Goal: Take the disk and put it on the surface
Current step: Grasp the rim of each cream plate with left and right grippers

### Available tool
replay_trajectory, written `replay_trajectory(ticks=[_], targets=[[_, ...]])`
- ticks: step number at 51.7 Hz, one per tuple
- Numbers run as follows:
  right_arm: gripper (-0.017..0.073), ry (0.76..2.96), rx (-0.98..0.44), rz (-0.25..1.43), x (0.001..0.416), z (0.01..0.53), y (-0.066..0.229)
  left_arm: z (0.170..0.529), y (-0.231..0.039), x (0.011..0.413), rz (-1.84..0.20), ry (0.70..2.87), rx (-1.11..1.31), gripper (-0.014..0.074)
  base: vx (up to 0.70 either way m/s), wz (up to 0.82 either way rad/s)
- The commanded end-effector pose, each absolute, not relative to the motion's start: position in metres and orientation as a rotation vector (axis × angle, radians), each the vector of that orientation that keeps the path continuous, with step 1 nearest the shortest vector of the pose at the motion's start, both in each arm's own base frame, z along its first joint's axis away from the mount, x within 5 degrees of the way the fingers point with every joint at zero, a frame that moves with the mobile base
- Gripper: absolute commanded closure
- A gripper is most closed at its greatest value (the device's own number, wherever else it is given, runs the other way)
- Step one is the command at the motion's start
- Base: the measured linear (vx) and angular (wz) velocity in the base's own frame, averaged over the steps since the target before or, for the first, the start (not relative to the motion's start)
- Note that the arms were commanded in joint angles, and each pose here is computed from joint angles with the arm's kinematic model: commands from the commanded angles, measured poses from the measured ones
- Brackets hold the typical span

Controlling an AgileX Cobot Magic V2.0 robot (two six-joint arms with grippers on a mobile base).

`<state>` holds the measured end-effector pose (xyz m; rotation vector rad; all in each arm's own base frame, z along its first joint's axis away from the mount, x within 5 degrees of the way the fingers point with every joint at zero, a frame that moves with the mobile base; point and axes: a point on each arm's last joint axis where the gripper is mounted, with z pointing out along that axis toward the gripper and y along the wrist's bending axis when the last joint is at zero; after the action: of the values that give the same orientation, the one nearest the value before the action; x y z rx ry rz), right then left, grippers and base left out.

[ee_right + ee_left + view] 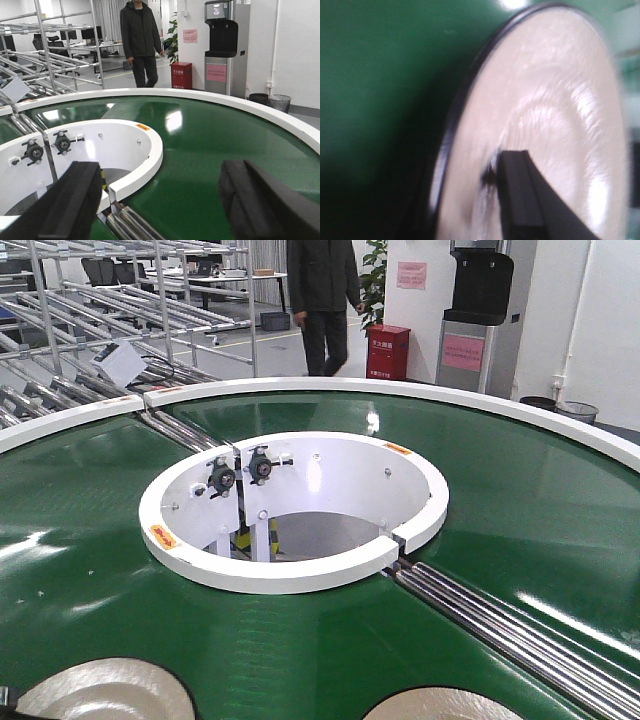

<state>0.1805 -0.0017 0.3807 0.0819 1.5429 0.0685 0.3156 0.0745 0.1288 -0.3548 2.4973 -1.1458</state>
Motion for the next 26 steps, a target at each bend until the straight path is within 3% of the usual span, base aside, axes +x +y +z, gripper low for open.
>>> replay_trajectory(ticks=[1,10,26], targets=[[0.0029,1.405,0.070,0.056,0.177,0.403,-0.003,0.139,0.056,0.312,-1.341,2.461,-0.164,0.0606,0.00,0.01],[0.0029,1.406,0.064,0.064,0.177,0.403,-0.001,0.168,0.052,0.317,-1.394,2.289,-0.180,0.0603,0.00,0.00],[0.0031,1.413,0.070,0.070,0.177,0.402,-0.001,0.282,0.039,0.292,-1.228,1.966,0.004,0.0596,0.00,0.00]])
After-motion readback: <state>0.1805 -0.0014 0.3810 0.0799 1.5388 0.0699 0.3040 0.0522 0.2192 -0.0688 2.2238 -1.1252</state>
